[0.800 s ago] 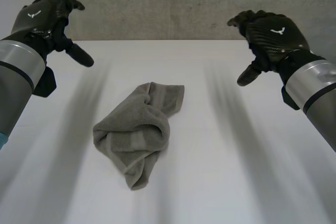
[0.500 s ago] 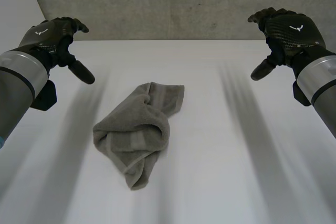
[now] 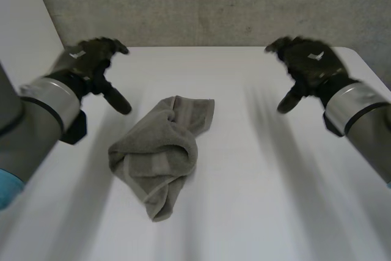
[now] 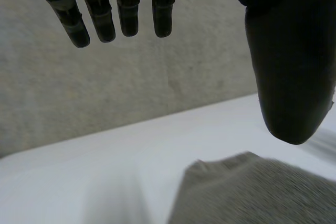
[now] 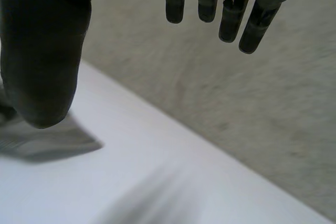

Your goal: Fold the towel.

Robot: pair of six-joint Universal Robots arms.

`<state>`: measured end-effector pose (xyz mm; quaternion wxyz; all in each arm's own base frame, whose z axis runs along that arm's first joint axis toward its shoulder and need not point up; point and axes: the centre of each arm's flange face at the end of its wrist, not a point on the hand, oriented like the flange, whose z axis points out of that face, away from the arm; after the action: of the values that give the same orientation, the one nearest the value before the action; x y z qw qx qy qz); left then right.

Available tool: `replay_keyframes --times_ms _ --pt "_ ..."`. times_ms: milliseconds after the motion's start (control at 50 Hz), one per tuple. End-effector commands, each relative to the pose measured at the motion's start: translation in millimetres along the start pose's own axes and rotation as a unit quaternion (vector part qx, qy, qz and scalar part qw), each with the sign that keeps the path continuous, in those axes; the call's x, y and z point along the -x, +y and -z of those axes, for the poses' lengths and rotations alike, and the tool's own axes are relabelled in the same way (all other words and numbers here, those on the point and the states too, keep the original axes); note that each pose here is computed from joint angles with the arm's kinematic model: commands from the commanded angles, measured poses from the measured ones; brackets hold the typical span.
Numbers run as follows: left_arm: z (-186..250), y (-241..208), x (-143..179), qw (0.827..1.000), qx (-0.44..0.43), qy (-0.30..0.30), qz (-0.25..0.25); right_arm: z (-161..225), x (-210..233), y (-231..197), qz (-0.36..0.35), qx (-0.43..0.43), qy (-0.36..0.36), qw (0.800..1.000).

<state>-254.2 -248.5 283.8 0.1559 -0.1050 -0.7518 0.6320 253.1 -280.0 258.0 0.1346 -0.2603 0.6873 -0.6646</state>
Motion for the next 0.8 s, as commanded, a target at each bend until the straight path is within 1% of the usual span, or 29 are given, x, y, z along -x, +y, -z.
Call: replay_keyframes --times_ms 20,40,60,140,160,180,220,240,260,280,300,380,520,620,720,760,780,800 --pt "-8.3 42.5 -20.9 0.999 0.038 0.031 -0.01 -15.1 25.8 60.8 0.013 0.07 -0.093 0.993" --pt "-9.4 52.5 -25.7 0.998 0.047 0.038 -0.012 -15.1 25.9 60.9 0.013 0.07 -0.093 0.993" --pt "-10.4 63.0 -29.8 0.997 0.058 0.044 -0.016 -18.3 28.0 70.5 0.012 0.08 -0.1 0.992" --pt "-14.3 80.6 -35.4 0.995 0.074 0.052 -0.029 -26.2 33.2 82.2 0.006 0.084 -0.108 0.991" --pt "-16.0 87.6 -36.4 0.994 0.081 0.054 -0.04 -30.6 38.0 81.8 0.008 0.073 -0.113 0.991" --pt "-16.0 87.7 -36.4 0.994 0.081 0.054 -0.04 -35.2 44.0 80.9 0.012 0.06 -0.119 0.991" --pt "-18.3 95.7 -37.5 0.993 0.086 0.056 -0.065 -39.3 48.0 78.6 0.017 0.045 -0.122 0.991" --pt "-18.3 95.7 -37.6 0.993 0.086 0.056 -0.065 -39.4 48.0 78.5 0.017 0.045 -0.122 0.991" --pt "-18.6 99.6 -38.6 0.991 0.09 0.058 -0.079 -46.3 50.9 76.7 0.021 0.028 -0.121 0.992" --pt "-18.6 99.6 -38.6 0.991 0.09 0.058 -0.079 -46.3 50.9 76.7 0.021 0.028 -0.121 0.992" --pt "-19.0 101.2 -38.5 0.99 0.092 0.059 -0.09 -54.0 55.7 77.8 0.018 0.018 -0.124 0.992" --pt "-16.7 101.1 -37.2 0.99 0.091 0.059 -0.095 -70.0 78.3 80.4 0.013 0.008 -0.151 0.988" --pt "-7.5 105.6 -32.8 0.989 0.097 0.059 -0.097 -75.3 86.0 81.8 0.012 0.016 -0.161 0.987" --pt "-1.0 97.6 -35.2 0.991 0.062 0.073 -0.093 -70.4 93.2 79.9 0.013 0.017 -0.169 0.985" --pt "-5.5 88.1 -39.3 0.992 0.032 0.084 -0.09 -62.1 87.0 78.5 0.01 0.025 -0.163 0.986" --pt "-8.6 85.8 -40.3 0.992 0.024 0.085 -0.09 -58.1 70.6 74.1 0.012 0.026 -0.144 0.989" --pt "-11.9 82.5 -41.9 0.992 0.016 0.086 -0.089 -58.1 70.5 74.1 0.012 0.026 -0.144 0.989" --pt "-14.4 77.4 -45.3 0.992 0.006 0.09 -0.091 -57.0 55.4 70.3 0.011 0.025 -0.127 0.992"
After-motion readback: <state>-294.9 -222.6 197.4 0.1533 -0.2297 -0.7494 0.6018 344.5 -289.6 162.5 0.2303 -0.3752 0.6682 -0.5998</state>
